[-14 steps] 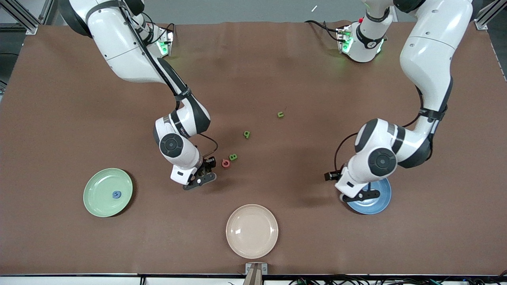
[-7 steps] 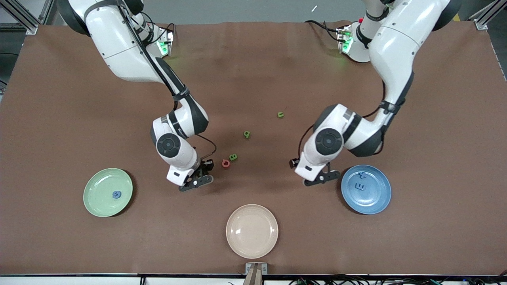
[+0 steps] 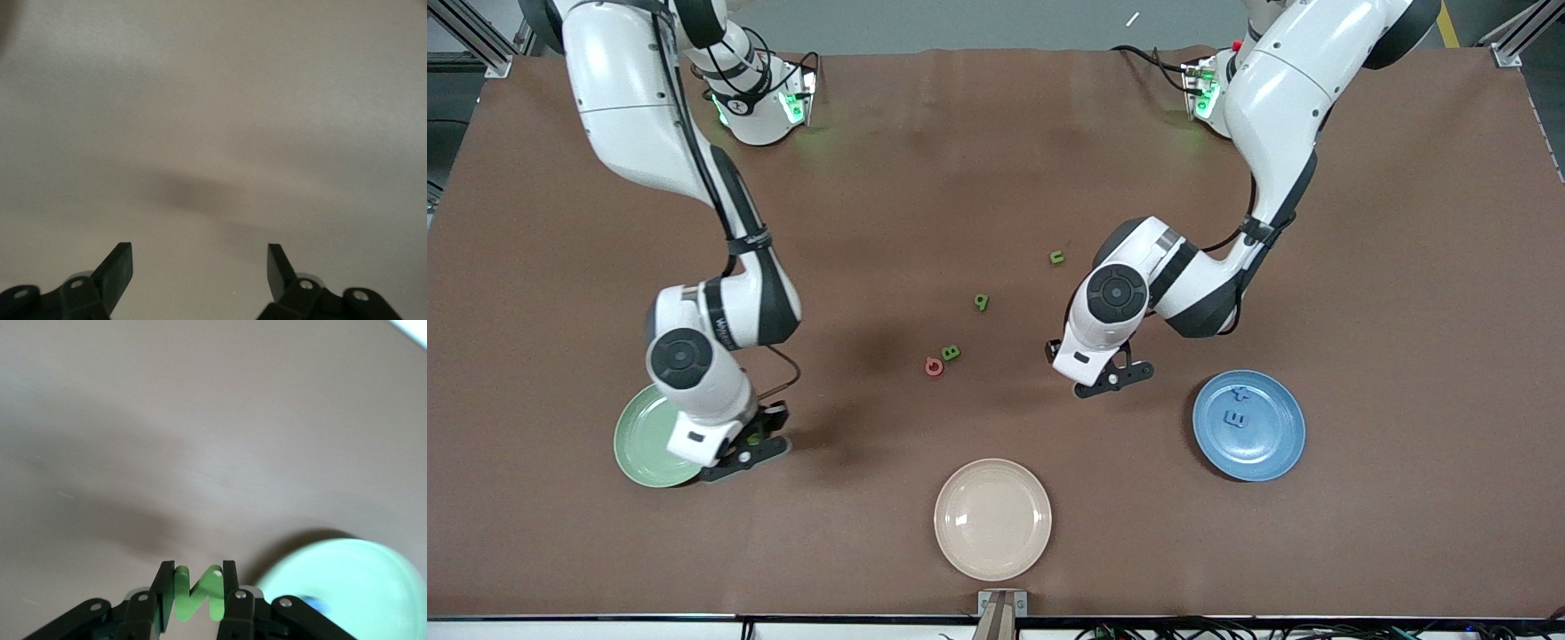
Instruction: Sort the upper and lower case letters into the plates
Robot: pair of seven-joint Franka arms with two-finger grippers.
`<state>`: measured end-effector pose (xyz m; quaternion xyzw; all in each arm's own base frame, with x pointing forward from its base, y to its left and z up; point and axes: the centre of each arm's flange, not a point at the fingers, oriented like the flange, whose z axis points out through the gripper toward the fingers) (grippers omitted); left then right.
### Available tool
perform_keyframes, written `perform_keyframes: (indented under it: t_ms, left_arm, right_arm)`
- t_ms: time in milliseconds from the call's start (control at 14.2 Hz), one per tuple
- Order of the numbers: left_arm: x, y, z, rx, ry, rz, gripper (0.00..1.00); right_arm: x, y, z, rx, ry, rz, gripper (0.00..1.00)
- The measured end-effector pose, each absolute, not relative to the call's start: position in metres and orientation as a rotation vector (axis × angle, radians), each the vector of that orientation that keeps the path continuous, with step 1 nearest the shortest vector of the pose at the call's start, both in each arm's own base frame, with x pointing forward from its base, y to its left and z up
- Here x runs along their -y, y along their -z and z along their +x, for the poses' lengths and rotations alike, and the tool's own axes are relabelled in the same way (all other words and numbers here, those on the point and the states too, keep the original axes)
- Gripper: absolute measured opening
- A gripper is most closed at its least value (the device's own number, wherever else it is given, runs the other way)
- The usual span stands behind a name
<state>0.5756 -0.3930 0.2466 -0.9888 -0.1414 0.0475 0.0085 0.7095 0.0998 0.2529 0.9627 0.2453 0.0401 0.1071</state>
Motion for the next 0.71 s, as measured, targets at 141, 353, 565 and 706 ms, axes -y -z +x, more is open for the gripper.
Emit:
perform_keyframes:
  t_ms: [141, 353, 565, 706]
  left_arm:
    - [0.412, -0.247, 0.563, 0.463, -0.139, -3.09, 0.9]
    - [0.451, -0.25, 0.538, 0.455, -0.104, -3.119, 0.9]
    - [0.488, -0.241, 0.507, 0.452, -0.089, -3.136, 0.89]
    - [0.507, -0.227, 0.487, 0.457, -0.053, -3.119, 0.89]
  right_arm:
    - [-0.05, -0.251, 0.714, -0.765, -0.077, 2.808, 0.33]
    - [0.009, -0.242, 0.714, -0.813, -0.024, 2.794, 0.33]
    - [0.018, -0.23, 0.712, -0.824, 0.002, 2.795, 0.49]
    - [0.003, -0.227, 0.712, -0.847, -0.003, 2.804, 0.69]
